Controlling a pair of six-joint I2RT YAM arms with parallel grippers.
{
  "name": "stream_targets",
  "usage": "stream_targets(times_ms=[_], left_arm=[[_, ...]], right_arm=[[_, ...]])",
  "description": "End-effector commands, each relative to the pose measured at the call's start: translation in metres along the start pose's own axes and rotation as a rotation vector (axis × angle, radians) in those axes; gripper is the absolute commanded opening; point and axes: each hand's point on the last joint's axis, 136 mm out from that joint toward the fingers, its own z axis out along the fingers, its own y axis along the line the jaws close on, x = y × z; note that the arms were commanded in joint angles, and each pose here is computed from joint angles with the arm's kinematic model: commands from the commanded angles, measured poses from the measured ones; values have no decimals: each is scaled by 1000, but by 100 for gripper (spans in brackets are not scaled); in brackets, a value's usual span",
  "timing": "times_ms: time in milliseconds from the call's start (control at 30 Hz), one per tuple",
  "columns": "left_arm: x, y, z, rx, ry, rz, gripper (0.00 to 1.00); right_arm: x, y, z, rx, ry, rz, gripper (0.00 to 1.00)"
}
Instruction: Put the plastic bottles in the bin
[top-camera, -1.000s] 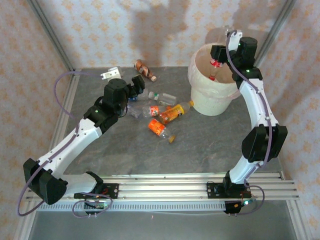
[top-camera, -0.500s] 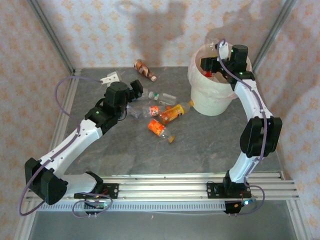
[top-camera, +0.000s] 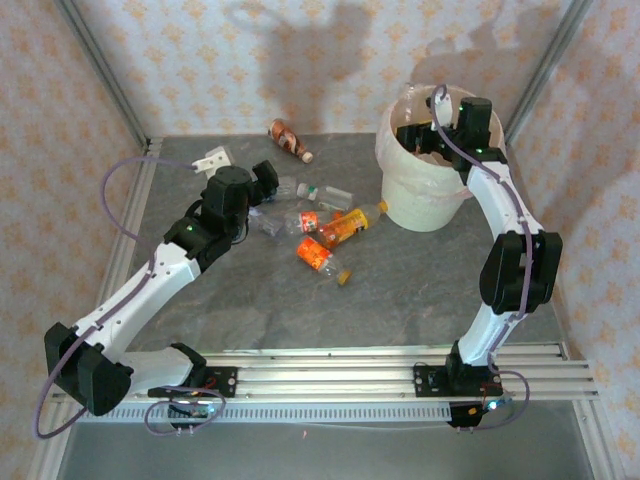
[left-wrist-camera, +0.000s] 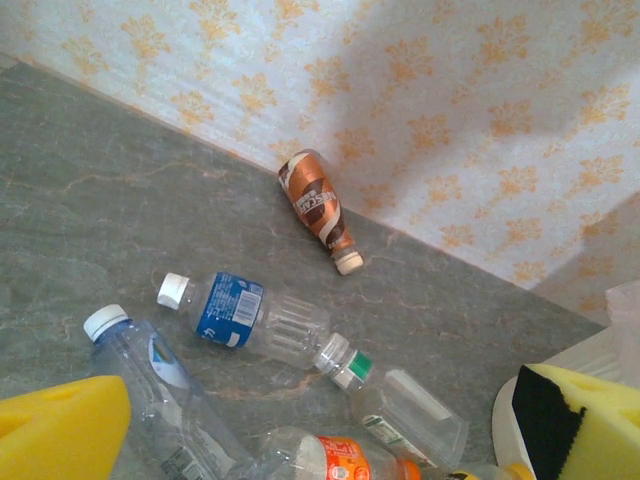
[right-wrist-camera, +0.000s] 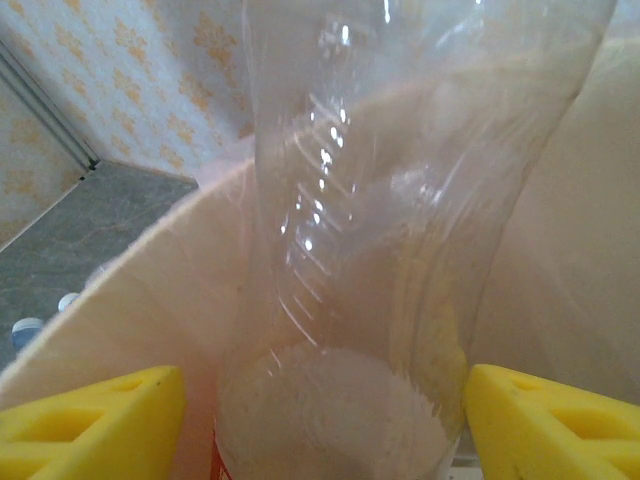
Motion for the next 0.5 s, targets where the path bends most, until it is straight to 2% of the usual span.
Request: stream_targets(times_ms=[0,167,267,467], left_arm=[[0,14,0,-56,-12,-10,100],[0,12,2,-54,-12,-13,100],[0,11,5,-58,-10,-11,100],[2,8,9,-56,7,-7,100]], right_arm=[[6,3,1,-30,14,-11,75],[-10,11,-6,-52,-32,-19,74],[-26,3,-11,10,-84,-16,53],[-40,-15,-23,151,-132,-48,44]])
